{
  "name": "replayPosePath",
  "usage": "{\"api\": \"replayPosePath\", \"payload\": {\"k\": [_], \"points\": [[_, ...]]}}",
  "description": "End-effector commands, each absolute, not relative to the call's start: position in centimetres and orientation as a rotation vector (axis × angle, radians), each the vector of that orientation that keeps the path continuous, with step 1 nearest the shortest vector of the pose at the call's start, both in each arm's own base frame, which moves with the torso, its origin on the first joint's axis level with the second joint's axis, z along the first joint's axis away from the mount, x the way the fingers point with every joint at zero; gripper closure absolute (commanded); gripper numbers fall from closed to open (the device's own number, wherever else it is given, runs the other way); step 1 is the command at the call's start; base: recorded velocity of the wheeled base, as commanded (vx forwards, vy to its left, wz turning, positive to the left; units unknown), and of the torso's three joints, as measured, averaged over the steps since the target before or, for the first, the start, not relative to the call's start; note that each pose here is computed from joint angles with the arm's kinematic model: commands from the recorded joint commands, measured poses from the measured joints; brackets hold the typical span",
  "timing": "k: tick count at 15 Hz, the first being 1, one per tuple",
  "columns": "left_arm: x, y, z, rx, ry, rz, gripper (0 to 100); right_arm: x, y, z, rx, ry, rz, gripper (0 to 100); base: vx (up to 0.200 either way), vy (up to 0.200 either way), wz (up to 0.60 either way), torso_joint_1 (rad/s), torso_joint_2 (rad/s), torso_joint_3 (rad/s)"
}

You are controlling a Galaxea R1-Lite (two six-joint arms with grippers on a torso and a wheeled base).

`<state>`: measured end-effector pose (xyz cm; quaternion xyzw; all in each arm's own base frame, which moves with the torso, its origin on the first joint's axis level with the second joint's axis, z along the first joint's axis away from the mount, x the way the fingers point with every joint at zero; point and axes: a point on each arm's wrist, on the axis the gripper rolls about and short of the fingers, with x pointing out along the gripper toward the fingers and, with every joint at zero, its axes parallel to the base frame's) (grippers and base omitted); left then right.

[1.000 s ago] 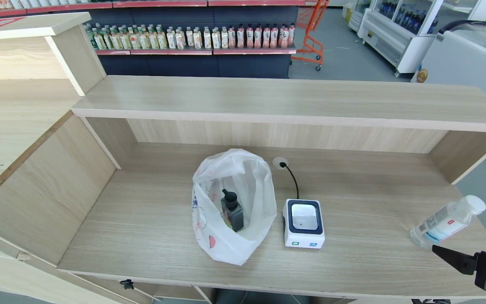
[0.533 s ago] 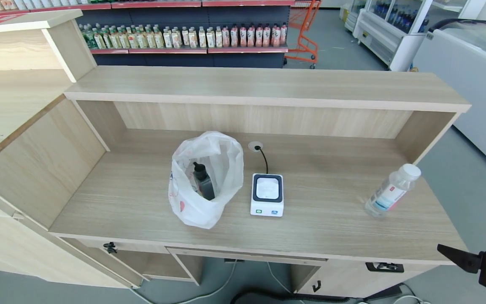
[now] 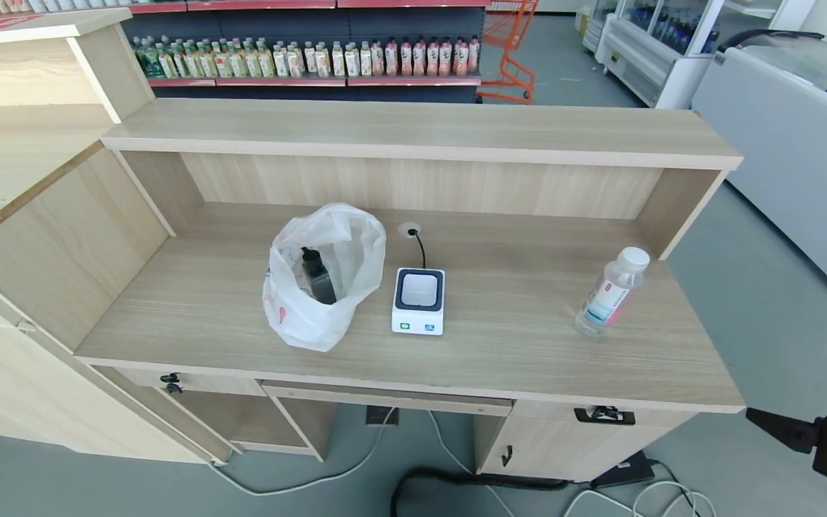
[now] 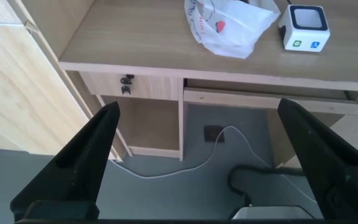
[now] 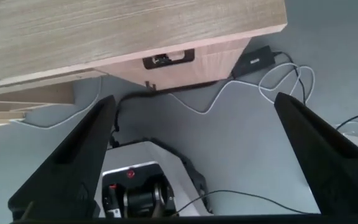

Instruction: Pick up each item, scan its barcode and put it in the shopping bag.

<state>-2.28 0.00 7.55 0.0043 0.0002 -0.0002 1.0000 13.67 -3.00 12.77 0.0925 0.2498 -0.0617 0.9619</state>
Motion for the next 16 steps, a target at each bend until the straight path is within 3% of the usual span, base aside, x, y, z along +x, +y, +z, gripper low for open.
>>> {"api": "replayPosePath", "payload": {"k": [1, 4, 6, 12, 16], "points": [[-2.3, 0.0, 7.5, 0.009, 0.0, 0.0, 0, 14.2, -3.6, 12.4, 0.208, 0.533, -0.157, 0, 0.2, -0.2, 0.0, -0.002, 0.0, 0.007], [-2.3, 0.0, 7.5, 0.011, 0.0, 0.0, 0, 15.1, -3.9, 12.7, 0.298, 0.525, -0.182, 0, 0.2, -0.2, 0.0, 0.012, 0.0, 0.001], [-2.3, 0.0, 7.5, 0.005, 0.0, -0.002, 0, 16.0, -3.7, 12.8, 0.333, 0.532, -0.164, 0, 0.2, 0.0, 0.0, -0.014, 0.0, 0.002], [-2.3, 0.0, 7.5, 0.003, 0.0, -0.002, 0, 23.7, 0.7, 10.9, 0.261, 0.454, 0.07, 0, 0.0, 0.0, 0.0, 0.0, 0.0, 0.0], [-2.3, 0.0, 7.5, 0.003, 0.0, -0.002, 0, 25.5, 5.8, 9.0, 0.22, 0.42, 0.26, 0, 0.0, 0.0, 0.0, 0.0, 0.0, 0.0]]}}
